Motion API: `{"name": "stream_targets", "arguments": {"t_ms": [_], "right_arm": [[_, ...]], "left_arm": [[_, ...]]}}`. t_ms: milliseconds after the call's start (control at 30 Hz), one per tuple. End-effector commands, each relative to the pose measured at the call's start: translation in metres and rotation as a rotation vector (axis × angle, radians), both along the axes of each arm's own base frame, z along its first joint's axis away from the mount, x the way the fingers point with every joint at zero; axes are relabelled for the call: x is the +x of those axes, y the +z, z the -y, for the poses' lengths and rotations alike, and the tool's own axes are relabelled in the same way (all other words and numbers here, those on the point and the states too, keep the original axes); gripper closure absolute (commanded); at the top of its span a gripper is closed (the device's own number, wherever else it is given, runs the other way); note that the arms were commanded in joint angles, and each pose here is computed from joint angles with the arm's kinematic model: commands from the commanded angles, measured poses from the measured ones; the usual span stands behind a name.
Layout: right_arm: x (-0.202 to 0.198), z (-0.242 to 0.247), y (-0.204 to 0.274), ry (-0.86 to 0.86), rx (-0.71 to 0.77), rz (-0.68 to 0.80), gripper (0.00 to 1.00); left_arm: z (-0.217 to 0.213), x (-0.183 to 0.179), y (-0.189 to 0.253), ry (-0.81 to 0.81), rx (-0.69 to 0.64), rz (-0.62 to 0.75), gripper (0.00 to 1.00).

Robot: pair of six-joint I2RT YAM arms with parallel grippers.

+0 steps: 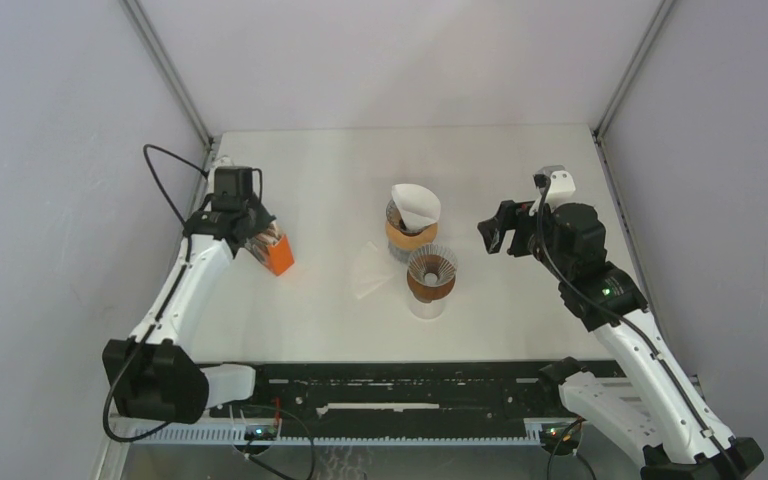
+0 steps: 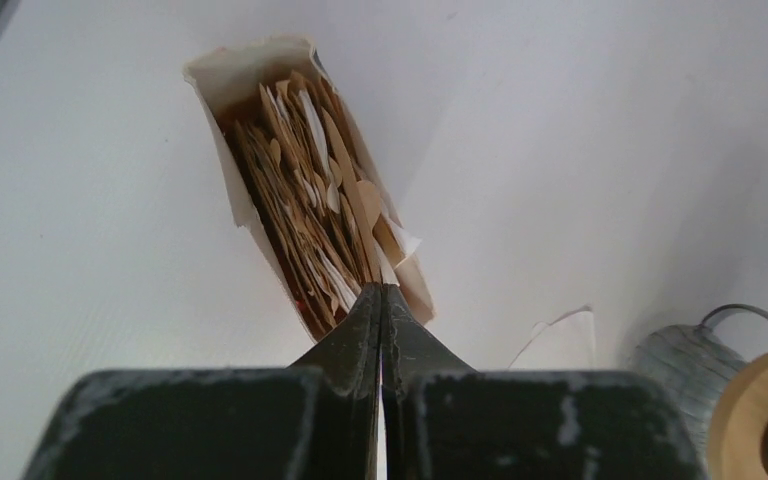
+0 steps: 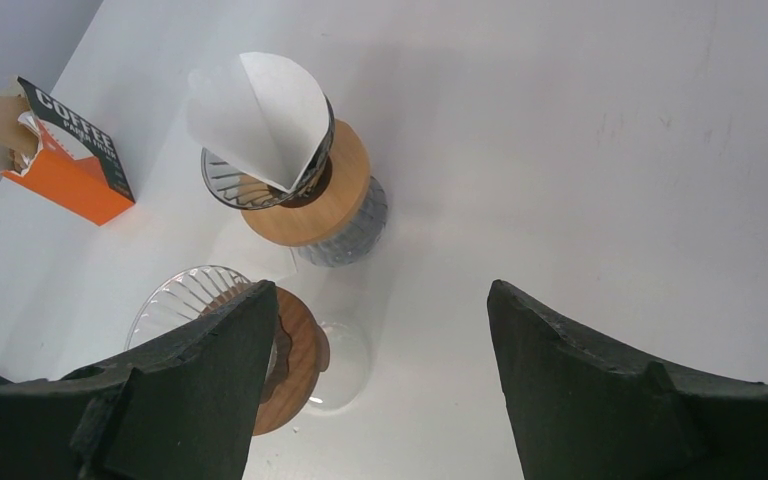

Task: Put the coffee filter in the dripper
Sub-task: Pick up the coffee filter from the coffee filter holder.

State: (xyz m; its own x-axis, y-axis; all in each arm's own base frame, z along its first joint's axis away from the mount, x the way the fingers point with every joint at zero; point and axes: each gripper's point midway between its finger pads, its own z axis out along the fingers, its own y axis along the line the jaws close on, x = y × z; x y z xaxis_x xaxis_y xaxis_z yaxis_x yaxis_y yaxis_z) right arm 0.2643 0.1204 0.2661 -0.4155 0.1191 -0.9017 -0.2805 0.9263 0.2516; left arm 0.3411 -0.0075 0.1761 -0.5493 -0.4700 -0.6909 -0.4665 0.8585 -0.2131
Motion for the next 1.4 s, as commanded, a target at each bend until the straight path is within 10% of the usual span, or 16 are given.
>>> {"name": "stream_targets", "arguments": {"t_ms": [0,633,1367], "right_arm": [[0.004,-0.002,0.014,-0.003,0.04,0.047,0.15],[-0.012,-0.028,0.027,0.184,0.089,0.082,0.14],[-0.052,-0.088,0.106,0.56,0.132,0.297,0.06]], "left_arm": [[-0.006,0.002,0.049,-0.006,0.021,0.113,1.0],[0.009,-0.032,0.144,-0.211,0.066,0.376,1.0],[0.158,-0.087,0.219,-1.066,0.047,0.816,1.0]]}}
